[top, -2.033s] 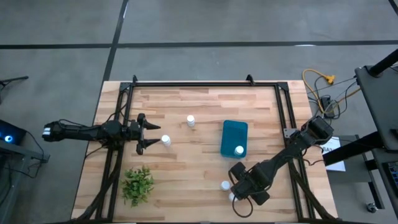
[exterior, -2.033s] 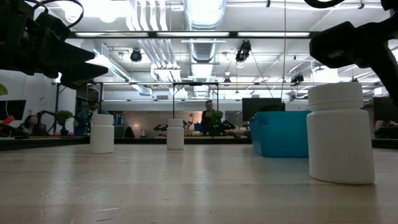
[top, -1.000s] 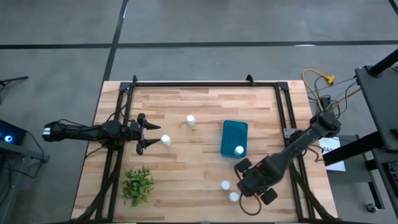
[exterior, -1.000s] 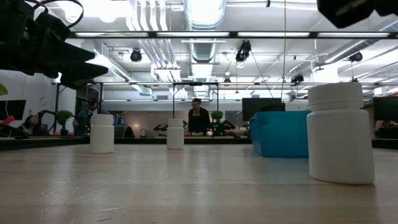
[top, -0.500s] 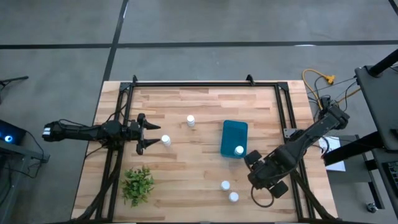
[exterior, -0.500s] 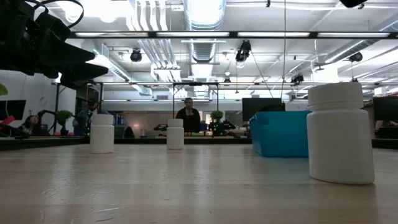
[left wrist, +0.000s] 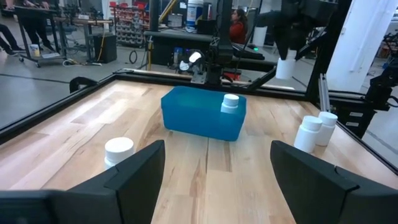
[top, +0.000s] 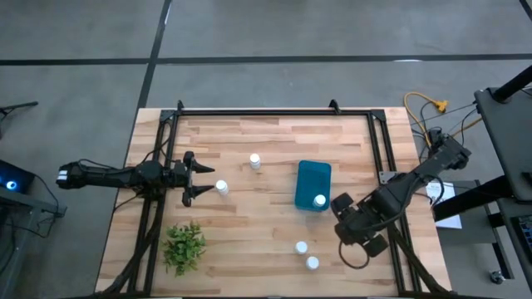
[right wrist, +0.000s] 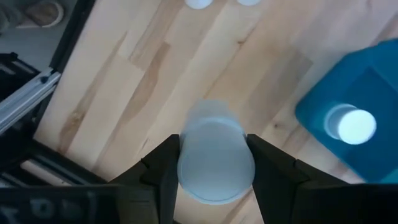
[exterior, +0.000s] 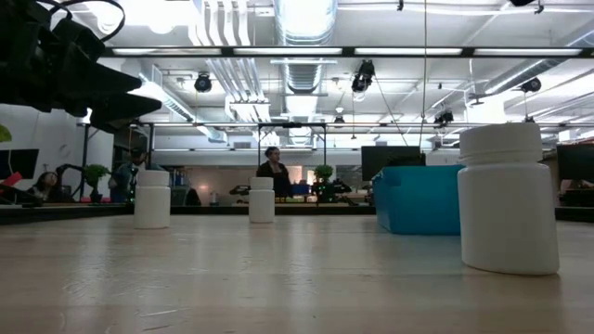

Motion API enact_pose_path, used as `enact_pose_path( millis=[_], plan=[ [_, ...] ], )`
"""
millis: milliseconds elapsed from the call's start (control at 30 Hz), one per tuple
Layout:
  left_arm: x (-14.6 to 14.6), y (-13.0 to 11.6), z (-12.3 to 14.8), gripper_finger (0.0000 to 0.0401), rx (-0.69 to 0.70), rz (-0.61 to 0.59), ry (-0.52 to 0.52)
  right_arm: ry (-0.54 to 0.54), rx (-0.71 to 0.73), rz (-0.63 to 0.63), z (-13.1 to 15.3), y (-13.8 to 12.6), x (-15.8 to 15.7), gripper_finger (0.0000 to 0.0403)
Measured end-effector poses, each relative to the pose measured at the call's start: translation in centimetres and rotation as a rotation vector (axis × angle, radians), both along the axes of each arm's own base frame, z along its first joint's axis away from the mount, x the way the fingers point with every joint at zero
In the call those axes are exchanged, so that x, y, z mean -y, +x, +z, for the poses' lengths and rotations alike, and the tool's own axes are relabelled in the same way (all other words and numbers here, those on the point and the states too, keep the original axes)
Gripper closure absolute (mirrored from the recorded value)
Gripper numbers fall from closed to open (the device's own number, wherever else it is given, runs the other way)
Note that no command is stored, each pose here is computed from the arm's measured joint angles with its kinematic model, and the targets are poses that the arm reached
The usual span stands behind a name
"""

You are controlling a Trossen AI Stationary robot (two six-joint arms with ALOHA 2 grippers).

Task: Pick and place pill bottles into a basket
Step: Put the white medicine bottle into the blue bin

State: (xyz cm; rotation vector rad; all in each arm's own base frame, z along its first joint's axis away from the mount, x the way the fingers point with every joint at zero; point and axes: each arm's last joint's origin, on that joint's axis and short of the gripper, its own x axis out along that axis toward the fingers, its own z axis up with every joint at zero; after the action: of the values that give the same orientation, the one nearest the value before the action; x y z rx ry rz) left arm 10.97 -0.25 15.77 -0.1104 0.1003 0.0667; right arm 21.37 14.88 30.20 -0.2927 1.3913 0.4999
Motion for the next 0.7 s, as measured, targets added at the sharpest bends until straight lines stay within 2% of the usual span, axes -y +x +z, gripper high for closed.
enact_pose_path(
  millis=[200, 433, 700],
  plan=[
    [0.0, 0.0, 0.0, 0.0127, -0.002, 0.000, 0.000, -0.008, -0.012, -0.094, -0.1, 1.2, 2.1, 0.0255],
    [0.0, 0.0, 0.0, 0.0127, -0.002, 0.001, 0.000, 0.000, 0.020, -0.222, 1.0, 2.3, 6.0, 0.0255],
    [0.0, 0.0, 0.0, 0.0127, -0.001, 0.001, 0.000, -0.022, 0.018, -0.275, 1.8, 2.7, 10.0, 0.0255]
  ],
)
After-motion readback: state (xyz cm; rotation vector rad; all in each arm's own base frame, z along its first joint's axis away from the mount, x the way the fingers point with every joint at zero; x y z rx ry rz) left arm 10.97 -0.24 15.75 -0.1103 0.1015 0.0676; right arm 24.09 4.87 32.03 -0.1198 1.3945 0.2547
